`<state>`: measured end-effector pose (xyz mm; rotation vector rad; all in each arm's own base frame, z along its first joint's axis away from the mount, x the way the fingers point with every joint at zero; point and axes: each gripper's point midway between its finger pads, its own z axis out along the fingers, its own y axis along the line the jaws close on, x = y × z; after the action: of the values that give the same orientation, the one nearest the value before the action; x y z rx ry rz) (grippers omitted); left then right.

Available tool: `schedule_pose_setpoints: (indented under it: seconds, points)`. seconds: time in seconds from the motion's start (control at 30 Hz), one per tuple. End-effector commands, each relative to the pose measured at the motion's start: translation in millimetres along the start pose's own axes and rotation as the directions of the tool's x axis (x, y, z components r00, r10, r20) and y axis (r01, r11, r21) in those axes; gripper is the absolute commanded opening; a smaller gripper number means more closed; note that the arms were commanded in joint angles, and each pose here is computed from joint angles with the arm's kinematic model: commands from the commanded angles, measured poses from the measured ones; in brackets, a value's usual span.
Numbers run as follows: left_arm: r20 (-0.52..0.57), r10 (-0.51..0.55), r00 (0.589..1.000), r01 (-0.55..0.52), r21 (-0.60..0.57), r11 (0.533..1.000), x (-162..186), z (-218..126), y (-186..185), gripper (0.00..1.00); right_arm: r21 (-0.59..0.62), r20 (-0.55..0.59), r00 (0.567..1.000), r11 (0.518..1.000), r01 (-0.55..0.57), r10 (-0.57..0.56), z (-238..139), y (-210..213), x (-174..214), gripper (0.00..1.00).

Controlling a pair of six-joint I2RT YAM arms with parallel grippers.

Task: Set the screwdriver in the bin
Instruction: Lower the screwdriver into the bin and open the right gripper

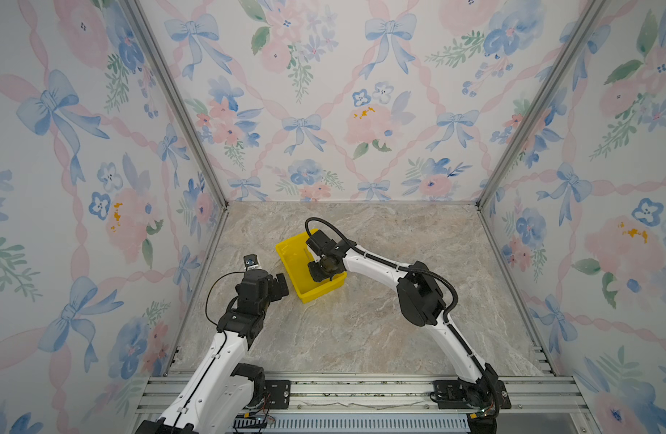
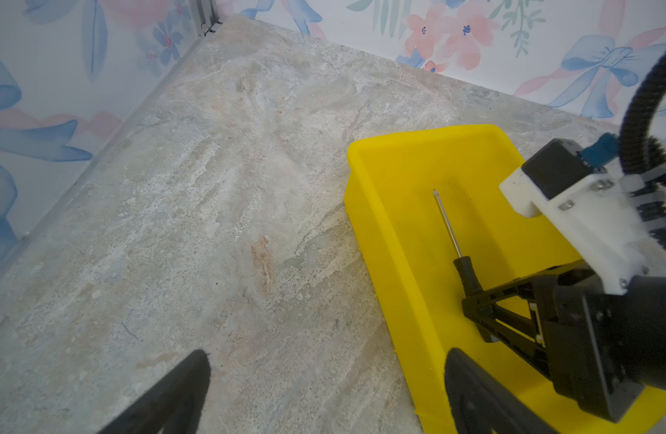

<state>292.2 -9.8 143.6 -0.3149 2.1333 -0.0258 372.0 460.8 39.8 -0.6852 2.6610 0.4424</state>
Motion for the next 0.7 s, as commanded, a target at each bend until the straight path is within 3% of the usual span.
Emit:
schedule_pose_setpoints:
  seconds: [0.0,0.43,0.67]
  points:
    - [-0.007,-0.009,1.0,0.009,-0.023,1.0,5.5,0.3,6.6,0.98,0.03,-0.013,1.0,0.999,-0.016,0.016,4.7,-4.6,2.8,0.19]
    - [0.017,0.003,1.0,-0.003,-0.031,1.0,-1.2,-2.2,7.6,0.98,0.019,0.043,0.999,1.0,-0.009,0.008,-15.8,6.6,-11.4,0.34]
    - [0.031,0.028,0.999,-0.027,-0.032,0.999,-4.9,-4.9,8.1,0.98,-0.024,0.173,0.984,0.999,0.042,-0.038,-81.0,22.4,-39.3,0.45]
